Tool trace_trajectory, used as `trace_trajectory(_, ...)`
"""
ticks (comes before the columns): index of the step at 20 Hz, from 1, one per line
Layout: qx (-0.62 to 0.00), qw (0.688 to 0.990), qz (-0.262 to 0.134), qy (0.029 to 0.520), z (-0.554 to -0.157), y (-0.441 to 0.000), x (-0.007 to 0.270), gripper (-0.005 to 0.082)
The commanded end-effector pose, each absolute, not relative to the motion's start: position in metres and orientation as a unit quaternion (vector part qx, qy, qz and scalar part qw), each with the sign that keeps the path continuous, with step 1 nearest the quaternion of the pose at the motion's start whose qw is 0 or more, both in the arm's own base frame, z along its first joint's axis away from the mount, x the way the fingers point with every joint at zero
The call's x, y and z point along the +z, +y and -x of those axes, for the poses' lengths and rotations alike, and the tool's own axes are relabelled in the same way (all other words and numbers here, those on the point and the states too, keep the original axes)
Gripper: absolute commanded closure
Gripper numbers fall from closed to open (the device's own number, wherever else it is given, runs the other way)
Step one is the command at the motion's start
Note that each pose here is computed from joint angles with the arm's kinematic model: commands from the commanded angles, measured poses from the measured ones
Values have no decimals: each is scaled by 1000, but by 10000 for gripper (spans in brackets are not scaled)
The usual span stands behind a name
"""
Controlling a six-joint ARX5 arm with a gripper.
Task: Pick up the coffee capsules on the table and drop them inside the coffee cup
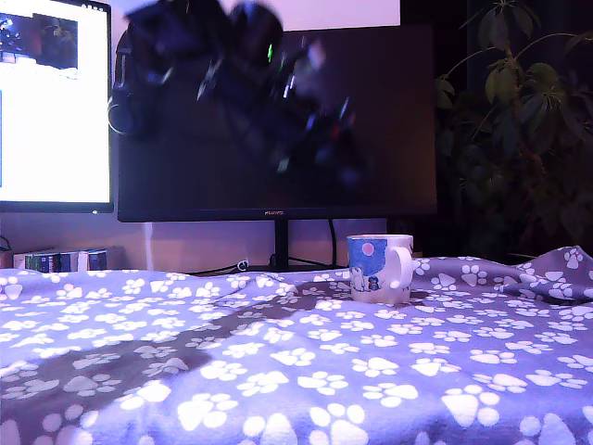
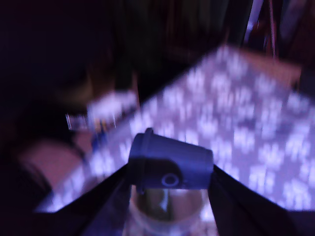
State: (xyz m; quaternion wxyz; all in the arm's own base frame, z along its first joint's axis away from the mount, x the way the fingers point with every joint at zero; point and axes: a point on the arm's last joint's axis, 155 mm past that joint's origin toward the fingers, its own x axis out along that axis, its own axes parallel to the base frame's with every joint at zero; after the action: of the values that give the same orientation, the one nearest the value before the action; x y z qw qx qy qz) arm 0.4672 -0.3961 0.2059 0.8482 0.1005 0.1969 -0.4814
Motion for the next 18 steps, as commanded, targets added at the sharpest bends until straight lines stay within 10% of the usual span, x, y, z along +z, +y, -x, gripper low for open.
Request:
trace_trajectory(1,-488,841,-100,213,-467,-407,190,591)
trace_trajectory(18,-455,825,-126,312,-485,-414,128,589)
